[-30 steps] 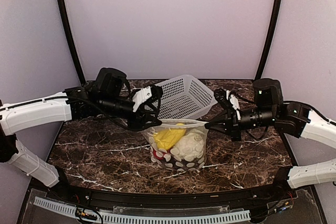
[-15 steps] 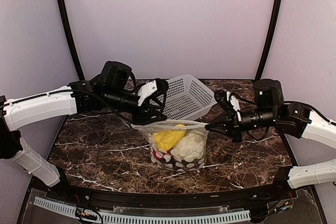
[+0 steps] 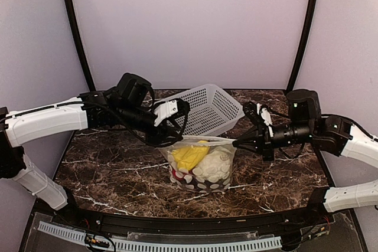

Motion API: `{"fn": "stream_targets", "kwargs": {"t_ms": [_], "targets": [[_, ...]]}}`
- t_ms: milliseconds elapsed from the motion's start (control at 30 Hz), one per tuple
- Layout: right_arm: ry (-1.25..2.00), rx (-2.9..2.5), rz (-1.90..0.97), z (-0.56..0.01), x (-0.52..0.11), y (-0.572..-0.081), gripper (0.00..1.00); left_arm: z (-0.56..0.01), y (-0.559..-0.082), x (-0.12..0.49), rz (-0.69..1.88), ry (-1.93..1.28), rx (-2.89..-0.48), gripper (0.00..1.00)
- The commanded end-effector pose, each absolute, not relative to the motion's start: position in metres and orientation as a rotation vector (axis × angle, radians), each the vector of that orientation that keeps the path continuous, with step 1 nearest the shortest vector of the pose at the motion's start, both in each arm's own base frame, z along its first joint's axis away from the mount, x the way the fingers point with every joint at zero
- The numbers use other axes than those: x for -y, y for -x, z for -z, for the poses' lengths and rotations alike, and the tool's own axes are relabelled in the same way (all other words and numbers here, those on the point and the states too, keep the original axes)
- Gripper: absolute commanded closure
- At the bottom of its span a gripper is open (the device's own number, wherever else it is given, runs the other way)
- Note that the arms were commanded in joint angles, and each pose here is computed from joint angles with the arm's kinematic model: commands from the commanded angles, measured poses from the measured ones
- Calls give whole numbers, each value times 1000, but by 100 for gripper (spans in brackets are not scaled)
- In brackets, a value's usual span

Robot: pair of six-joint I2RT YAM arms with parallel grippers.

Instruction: Open the zip-top bag and remove the fake food

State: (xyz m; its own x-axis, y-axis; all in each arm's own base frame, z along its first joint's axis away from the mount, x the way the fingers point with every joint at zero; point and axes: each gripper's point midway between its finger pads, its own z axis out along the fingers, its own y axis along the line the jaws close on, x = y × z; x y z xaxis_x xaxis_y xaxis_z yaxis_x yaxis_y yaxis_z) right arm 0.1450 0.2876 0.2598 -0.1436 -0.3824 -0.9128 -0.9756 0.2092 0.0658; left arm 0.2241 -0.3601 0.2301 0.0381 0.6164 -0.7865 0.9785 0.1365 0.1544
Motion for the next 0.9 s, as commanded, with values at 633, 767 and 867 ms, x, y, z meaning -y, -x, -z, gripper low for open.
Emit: {"fn": "stream_targets", "kwargs": {"t_ms": [633,767,867], "targets": [[1325,-1615,-980,-311,-300,-137,37,-274,-215,365,621,-1548,-1478,99],[1313,-1696,-941,-317,-309,-152,27,-272,-212,371,638,-1559,-1474,99],[1341,-1760,-932,-312,-322,-158,32,-273,-210,374,646,-1562,-1466,99]]}}
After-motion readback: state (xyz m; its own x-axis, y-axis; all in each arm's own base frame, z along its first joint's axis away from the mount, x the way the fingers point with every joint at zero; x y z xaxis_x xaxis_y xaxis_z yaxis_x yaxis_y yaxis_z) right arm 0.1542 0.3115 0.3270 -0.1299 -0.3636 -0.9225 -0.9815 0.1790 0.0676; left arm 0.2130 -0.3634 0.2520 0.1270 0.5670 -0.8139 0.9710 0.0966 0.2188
